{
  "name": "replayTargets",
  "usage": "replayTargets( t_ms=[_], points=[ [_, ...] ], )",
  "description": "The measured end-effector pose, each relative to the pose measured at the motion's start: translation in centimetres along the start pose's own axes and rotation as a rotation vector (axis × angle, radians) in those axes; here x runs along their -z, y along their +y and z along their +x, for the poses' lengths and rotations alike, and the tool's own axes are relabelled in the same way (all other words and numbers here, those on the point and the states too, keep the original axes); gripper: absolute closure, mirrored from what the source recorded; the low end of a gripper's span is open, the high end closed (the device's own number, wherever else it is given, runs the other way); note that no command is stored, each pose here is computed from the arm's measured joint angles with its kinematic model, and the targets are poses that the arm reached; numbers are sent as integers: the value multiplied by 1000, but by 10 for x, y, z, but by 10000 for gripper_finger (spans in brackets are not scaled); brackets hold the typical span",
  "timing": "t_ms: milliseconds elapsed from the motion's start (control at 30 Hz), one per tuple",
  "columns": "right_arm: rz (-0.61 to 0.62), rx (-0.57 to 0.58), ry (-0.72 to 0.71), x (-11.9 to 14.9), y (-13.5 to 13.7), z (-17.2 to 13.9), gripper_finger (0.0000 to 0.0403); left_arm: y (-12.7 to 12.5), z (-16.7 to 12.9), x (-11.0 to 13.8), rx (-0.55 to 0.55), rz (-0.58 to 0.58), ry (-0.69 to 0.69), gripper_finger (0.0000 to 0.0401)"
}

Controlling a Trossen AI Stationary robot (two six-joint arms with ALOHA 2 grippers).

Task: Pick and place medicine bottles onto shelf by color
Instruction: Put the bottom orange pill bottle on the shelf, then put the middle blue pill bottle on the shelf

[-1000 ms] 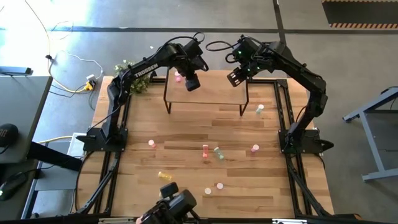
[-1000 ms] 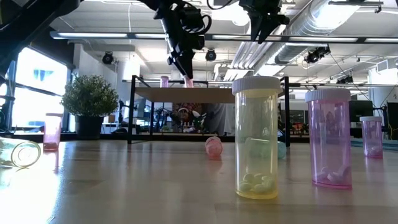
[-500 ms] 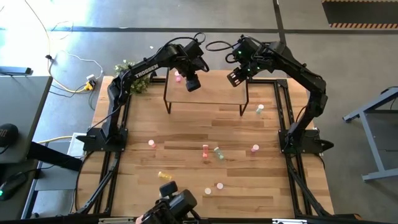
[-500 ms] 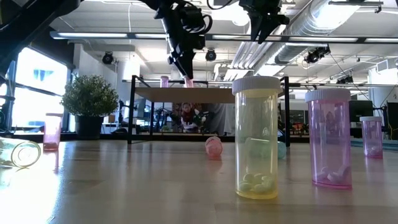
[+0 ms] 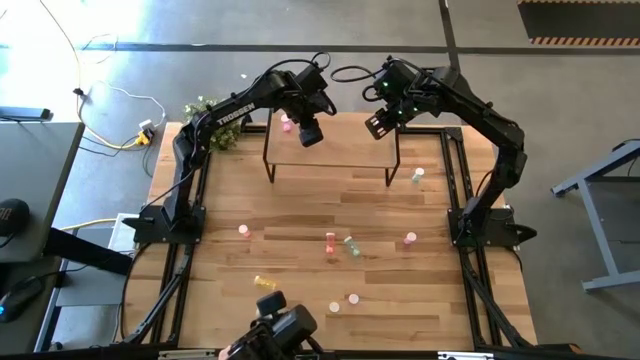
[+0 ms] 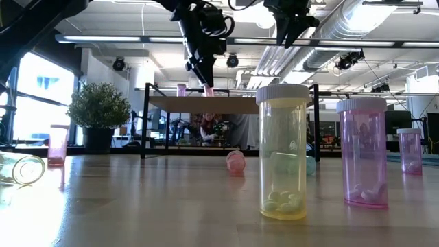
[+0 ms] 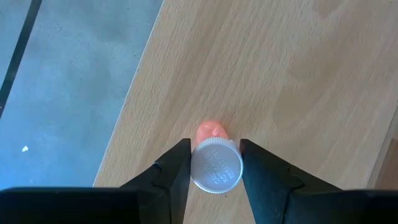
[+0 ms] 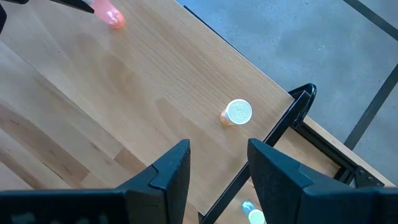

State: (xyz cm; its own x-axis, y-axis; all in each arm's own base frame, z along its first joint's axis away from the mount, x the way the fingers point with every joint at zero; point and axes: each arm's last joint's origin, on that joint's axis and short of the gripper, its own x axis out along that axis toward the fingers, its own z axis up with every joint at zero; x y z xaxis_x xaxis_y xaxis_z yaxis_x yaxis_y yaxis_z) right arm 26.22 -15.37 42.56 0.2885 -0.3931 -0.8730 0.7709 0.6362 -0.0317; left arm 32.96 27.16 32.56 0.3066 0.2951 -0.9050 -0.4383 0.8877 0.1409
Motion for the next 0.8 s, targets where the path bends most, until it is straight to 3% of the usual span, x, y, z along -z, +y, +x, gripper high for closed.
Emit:
replayTargets(
  t_ms=[300,800],
  points=[
    [0,0,0,0,0,0,251,0,0,-1,-2,0,-9,242],
    [-7,-3,0,0,0,-1,251,2,-15,-6,-19,-5,-54,237]
  ],
)
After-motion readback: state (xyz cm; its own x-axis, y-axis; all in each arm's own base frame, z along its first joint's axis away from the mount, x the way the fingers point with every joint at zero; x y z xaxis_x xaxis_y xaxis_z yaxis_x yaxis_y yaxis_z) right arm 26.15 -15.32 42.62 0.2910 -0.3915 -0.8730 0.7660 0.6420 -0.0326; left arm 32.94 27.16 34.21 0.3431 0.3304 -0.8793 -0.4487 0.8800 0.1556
